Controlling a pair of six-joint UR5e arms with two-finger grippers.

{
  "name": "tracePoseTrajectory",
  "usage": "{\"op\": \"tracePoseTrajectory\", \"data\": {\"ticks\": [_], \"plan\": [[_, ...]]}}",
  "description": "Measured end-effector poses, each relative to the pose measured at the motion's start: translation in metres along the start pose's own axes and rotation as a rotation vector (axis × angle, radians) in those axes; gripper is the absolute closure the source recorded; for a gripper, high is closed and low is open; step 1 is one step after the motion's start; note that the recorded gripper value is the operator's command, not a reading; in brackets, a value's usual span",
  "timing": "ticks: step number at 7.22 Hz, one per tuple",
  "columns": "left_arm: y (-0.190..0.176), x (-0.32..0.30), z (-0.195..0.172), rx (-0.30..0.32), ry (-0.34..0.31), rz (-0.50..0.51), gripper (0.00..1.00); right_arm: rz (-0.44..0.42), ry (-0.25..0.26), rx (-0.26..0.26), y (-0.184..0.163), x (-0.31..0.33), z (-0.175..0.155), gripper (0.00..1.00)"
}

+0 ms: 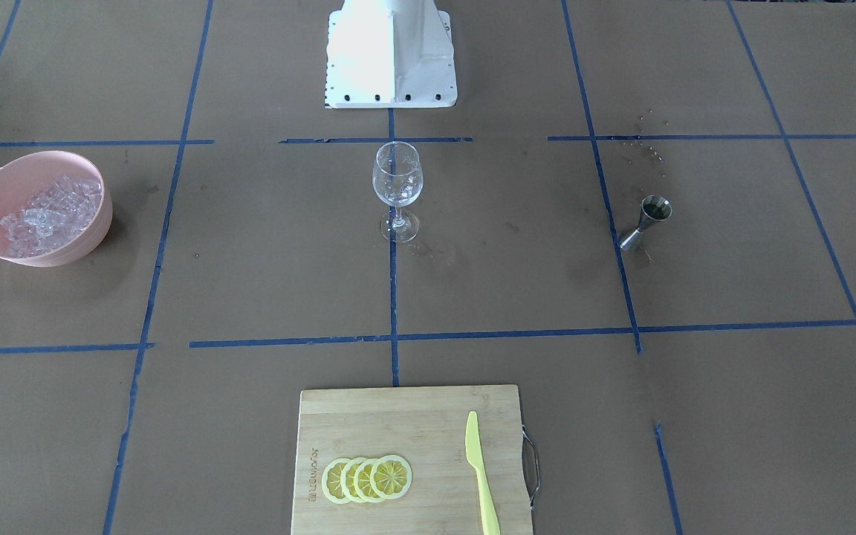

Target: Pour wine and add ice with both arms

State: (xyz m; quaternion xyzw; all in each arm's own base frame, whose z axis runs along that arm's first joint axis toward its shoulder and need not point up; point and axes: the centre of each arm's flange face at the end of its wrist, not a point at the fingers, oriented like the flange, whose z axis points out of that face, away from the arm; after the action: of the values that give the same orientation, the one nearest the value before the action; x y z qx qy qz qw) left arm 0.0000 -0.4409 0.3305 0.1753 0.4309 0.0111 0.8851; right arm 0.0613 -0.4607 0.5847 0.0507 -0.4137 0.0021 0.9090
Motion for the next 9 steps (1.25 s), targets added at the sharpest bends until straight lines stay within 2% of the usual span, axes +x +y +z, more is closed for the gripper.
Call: {"op": "tracePoseTrajectory", "data": {"ticks": [2,6,9], "plan": [[0.023,0.053,0.021,0.041,-0.010,-0.046,0.00,-0.008,-0.003,0.006,-0.002,-0.003,-0.002,0.00],[0.117,0.079,0.081,0.176,0.026,-0.145,0.00,0.017,-0.010,0.010,-0.003,-0.006,-0.004,0.00],[0.168,0.123,0.139,0.219,-0.027,-0.229,0.00,0.034,-0.012,0.012,-0.003,-0.007,-0.005,0.00]]}}
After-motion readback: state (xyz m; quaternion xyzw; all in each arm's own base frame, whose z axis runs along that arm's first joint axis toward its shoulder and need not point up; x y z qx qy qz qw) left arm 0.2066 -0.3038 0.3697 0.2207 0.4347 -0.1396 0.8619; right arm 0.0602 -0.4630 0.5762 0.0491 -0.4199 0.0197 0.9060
